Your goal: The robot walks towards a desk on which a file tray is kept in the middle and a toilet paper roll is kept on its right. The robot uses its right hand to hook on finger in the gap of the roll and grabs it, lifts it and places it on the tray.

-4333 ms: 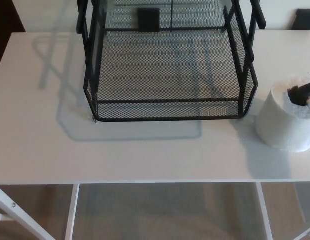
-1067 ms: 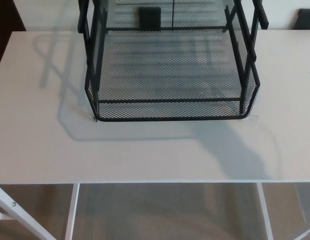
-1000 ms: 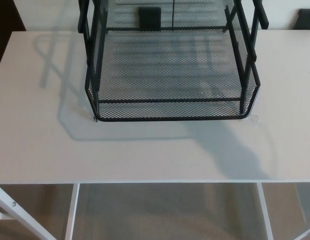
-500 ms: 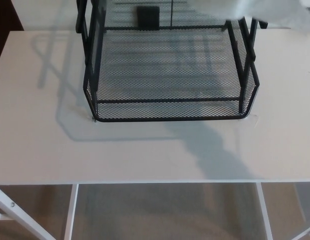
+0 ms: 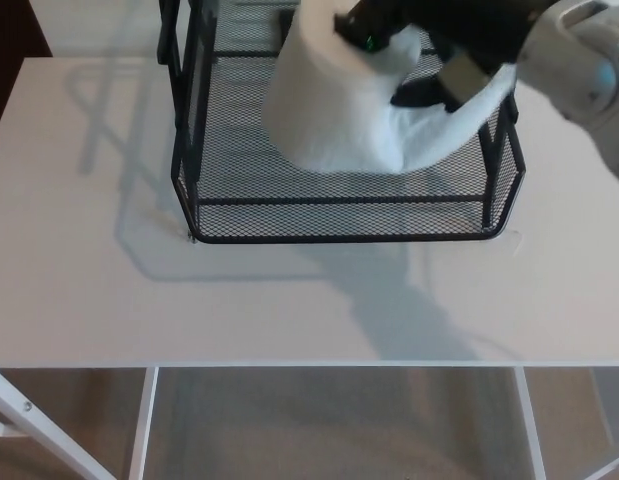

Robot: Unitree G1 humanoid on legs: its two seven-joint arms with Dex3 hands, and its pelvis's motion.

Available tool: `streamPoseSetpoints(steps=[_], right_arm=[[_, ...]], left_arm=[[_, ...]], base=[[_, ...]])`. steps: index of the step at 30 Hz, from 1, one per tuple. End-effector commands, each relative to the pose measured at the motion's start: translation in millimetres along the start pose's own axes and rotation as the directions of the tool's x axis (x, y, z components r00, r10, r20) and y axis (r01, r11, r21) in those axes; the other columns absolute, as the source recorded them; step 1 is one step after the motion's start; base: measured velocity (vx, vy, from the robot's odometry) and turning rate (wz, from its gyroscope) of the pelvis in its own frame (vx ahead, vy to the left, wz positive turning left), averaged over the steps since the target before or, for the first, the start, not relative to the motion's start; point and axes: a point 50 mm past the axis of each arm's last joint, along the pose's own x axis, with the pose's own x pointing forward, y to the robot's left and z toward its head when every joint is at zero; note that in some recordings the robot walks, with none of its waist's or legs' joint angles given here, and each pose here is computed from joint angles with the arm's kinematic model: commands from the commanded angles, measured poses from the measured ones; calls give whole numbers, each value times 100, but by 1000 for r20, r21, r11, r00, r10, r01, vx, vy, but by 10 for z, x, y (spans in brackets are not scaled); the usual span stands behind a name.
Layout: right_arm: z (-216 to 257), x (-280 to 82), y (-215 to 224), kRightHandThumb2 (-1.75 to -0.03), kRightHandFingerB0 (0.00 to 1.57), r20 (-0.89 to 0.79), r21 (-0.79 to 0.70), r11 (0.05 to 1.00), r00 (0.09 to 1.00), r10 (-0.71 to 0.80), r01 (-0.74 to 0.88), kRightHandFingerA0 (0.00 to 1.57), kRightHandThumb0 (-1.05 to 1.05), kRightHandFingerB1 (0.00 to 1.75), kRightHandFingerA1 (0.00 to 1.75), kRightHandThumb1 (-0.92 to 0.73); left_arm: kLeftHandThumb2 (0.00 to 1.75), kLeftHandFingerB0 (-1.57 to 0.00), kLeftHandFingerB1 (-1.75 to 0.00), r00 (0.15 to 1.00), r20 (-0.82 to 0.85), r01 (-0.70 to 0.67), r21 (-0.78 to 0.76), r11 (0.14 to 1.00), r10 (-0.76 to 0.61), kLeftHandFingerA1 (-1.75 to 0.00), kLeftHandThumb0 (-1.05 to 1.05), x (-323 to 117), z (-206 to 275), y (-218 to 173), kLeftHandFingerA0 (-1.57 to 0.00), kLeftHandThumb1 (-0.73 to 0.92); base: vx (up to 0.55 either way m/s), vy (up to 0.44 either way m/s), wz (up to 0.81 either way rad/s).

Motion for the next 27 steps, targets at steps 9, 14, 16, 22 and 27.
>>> streamPoseSetpoints(steps=[9,14,16,22,27], right_arm=[[-28,-13,-46,-58,88,1,-97,989,994,108,-108,78,-37,62,166,-55],[-25,-8,-216,-60,72,-27,-61,984,986,165,-166,85,-28,55,149,-68],[-27,5,-311,-63,66,-59,-17,970,969,239,-241,84,-30,51,140,-69],[-26,43,-694,-58,46,-148,120,904,893,426,-411,86,-55,38,88,-62],[66,63,-903,-60,35,-174,107,856,838,517,-505,93,-70,32,73,-62]], left_arm=[[123,-22,-67,999,38,1,31,1000,-2,-83,-92,5,26,-33,-49,68],[123,-20,-66,999,39,2,41,999,-4,-82,-93,-1,26,-18,-47,68],[123,-21,-66,1000,31,0,27,1000,-1,-83,-93,-5,26,5,-48,67],[123,-23,-67,999,36,-12,54,998,10,-81,-93,-17,38,44,-45,69],[122,-23,-66,1000,29,-11,29,1000,10,-83,-92,-10,54,46,-48,67]], base=[[0,0,0],[0,0,0],[0,0,0],[0,0,0],[0,0,0]])
